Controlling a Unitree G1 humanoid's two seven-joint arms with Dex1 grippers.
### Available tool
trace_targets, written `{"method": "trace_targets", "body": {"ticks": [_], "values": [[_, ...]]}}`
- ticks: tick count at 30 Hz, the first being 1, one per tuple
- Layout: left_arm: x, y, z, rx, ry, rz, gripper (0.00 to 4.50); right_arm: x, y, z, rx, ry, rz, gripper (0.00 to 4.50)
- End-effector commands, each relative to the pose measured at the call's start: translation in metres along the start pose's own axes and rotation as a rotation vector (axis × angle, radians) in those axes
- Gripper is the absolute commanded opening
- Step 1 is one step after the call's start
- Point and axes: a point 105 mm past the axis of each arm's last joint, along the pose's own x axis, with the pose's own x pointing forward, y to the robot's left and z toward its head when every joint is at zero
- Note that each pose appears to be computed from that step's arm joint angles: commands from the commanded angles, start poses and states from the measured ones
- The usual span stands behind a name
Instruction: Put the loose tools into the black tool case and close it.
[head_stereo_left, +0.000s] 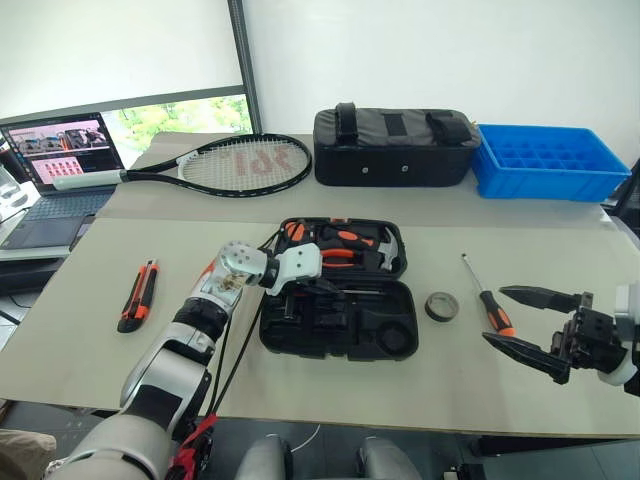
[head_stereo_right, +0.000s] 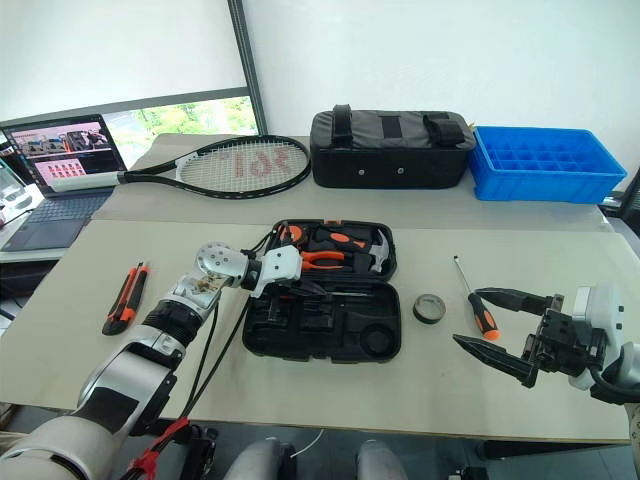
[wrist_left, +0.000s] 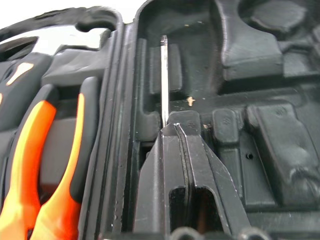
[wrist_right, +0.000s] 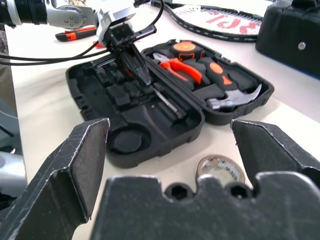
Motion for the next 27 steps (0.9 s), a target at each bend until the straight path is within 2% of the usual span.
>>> {"method": "trace_targets", "body": {"ticks": [1,5,10,11,13,19,23,27], "values": [[-0.005,-0.007,-0.030,-0.101,0.082,0.016,0.04,-0.002,-0.006,0.001,-0.038,0.044,-0.046,4.50],[-0.012,0.007,0.013,-0.136,-0.156,0.073,0.04,0.001,-0.028,-0.011,-0.038,0.123,-0.214,4.50],[-0.034,0.008,0.050,-0.114,-0.321,0.082,0.04,0.007,-0.043,-0.029,0.006,0.198,-0.365,4.50],[-0.042,0.006,0.059,-0.106,-0.348,0.069,0.43,0.008,-0.048,-0.035,0.019,0.216,-0.403,4.50],[-0.057,-0.002,0.074,-0.089,-0.369,0.022,0.72,0.008,-0.055,-0.048,0.076,0.264,-0.487,4.50],[-0.087,-0.026,0.095,-0.061,-0.326,-0.108,2.97,0.001,-0.071,-0.077,0.176,0.366,-0.612,4.50],[-0.100,-0.029,0.101,-0.038,-0.258,-0.116,4.43,0.008,-0.071,-0.084,0.242,0.379,-0.603,4.50],[-0.110,-0.030,0.099,-0.013,-0.158,-0.097,4.50,0.010,-0.073,-0.088,0.252,0.409,-0.607,3.55]]}}
